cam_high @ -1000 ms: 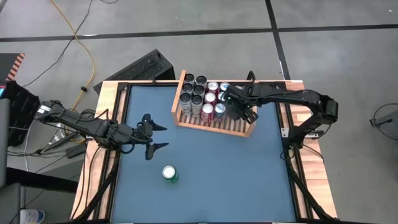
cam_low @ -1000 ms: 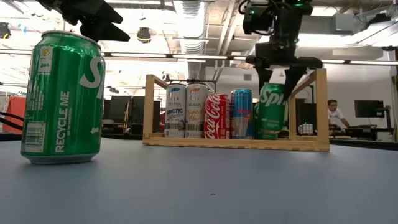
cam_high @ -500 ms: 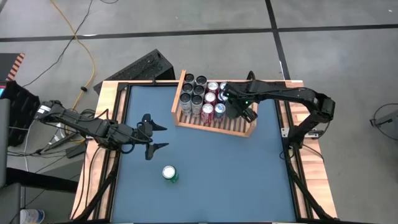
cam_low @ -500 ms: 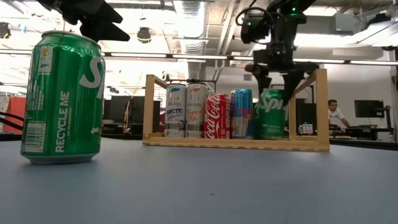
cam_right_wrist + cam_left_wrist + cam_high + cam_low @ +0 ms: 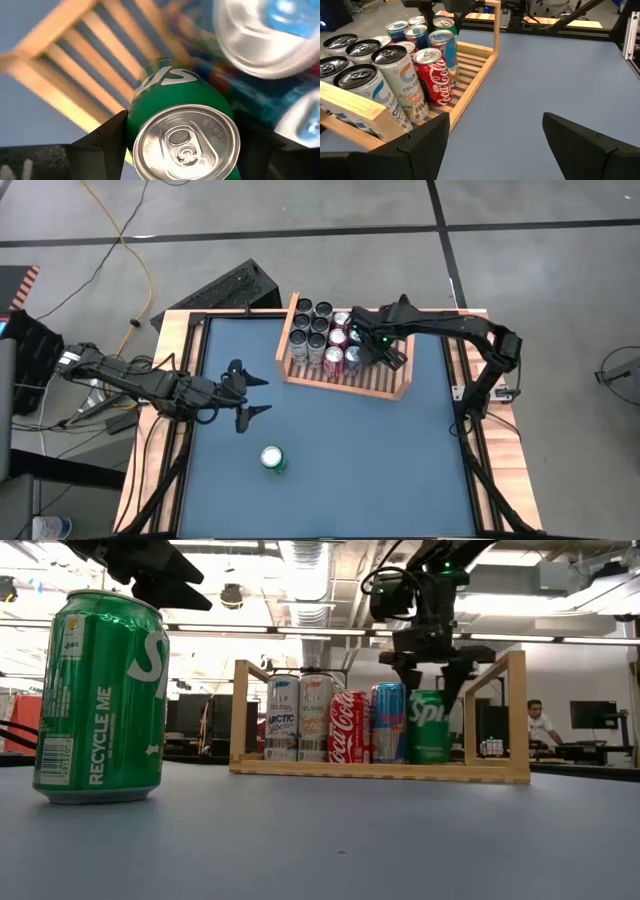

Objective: Place canned beverage on shelf
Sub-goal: Put the green soda can on the shelf aligned with the other green soda can

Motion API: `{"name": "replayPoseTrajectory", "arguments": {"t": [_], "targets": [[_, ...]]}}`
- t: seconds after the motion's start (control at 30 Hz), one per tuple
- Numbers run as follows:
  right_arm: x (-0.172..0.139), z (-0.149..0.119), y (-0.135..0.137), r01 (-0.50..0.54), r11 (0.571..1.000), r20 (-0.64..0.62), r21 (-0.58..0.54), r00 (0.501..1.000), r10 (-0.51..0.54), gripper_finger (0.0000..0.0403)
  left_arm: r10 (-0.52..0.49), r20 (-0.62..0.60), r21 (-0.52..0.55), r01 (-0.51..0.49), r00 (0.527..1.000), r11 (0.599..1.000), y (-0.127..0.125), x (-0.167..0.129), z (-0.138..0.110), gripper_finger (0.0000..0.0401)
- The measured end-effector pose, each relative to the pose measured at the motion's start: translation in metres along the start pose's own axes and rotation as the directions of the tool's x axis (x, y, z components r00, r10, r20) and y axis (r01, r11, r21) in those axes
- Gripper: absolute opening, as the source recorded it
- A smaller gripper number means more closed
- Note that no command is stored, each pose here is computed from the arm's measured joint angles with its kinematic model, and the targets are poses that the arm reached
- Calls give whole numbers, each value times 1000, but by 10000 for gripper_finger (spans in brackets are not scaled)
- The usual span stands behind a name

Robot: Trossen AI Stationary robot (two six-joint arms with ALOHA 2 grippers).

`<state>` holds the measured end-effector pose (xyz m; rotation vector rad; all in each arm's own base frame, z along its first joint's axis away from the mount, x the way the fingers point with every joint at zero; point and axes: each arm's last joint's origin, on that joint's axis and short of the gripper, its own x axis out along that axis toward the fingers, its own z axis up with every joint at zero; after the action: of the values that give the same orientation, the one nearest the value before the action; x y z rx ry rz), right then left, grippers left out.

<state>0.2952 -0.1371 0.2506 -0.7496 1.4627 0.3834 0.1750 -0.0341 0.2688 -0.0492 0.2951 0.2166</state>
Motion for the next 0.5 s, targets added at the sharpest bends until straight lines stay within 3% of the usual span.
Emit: {"name": "replayPoseTrajectory", "arguments": {"t": [0.5], "targets": [[0,-12,-3,-32,999,-5,19,999,32,281,5,-2,1,-5,1000,1000,2,1,0,306]]}}
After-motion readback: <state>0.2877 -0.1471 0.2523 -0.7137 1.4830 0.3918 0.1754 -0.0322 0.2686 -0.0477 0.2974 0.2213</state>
